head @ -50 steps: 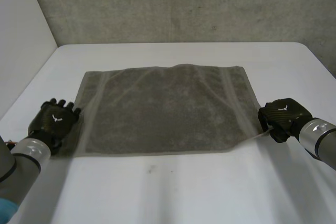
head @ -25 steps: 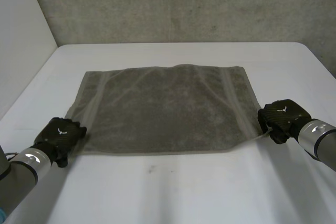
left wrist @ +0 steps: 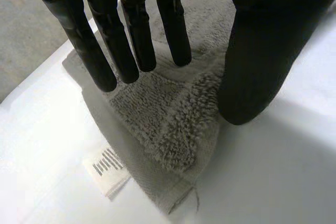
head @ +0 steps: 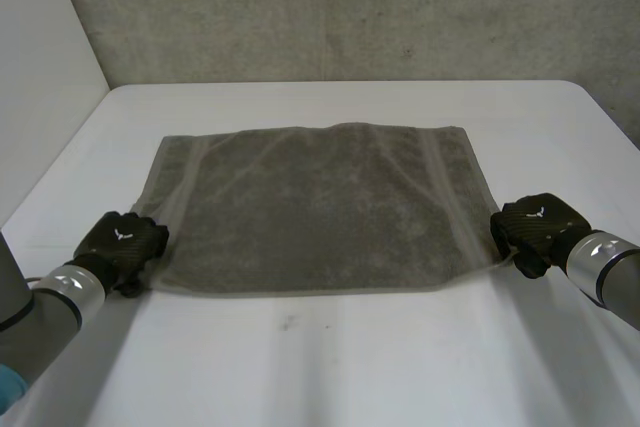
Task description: Fold the towel.
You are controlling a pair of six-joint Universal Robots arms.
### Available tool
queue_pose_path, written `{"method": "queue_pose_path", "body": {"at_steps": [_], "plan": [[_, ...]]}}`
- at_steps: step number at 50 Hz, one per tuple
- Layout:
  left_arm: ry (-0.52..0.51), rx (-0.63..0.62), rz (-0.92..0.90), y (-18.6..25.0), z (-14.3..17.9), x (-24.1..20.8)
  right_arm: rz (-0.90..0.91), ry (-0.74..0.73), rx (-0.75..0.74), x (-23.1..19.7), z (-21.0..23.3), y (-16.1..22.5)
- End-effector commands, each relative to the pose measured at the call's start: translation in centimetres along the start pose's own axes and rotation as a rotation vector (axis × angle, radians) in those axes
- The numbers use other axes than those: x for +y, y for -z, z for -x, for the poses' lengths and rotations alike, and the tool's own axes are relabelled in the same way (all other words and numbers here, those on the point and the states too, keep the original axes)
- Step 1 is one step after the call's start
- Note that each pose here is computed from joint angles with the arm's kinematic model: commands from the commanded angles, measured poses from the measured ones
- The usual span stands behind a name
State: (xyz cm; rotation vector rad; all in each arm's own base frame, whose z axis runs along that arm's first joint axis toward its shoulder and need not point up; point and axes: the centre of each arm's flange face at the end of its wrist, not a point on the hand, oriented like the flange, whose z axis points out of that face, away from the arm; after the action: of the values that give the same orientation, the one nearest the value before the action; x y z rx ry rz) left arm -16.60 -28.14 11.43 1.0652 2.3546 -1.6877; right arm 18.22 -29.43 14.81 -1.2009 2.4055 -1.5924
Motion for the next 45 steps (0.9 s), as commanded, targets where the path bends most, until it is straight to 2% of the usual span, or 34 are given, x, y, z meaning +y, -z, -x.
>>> {"method": "queue_pose_path", "body": {"at_steps": [1, 15, 24, 33, 45], "plan": [[0.019, -0.016, -0.043, -0.7, 0.3, -0.6, 0.004, 0.0, -0.002, 0.1, 0.0, -0.1], [0.033, -0.035, -0.075, -1.1, 0.5, -0.9, -0.001, 0.022, -0.005, 0.0, 0.0, 0.0], [0.027, -0.036, -0.084, 1.1, -0.2, -1.4, 0.023, 0.015, -0.019, -0.6, 0.0, 0.9], [0.017, -0.032, -0.083, 4.9, -1.2, -2.1, 0.149, 0.053, -0.123, -1.7, 0.2, 4.3], [0.034, -0.01, -0.058, 10.1, -1.5, -4.2, 0.185, 0.112, -0.003, -3.1, -4.2, 9.5]]}}
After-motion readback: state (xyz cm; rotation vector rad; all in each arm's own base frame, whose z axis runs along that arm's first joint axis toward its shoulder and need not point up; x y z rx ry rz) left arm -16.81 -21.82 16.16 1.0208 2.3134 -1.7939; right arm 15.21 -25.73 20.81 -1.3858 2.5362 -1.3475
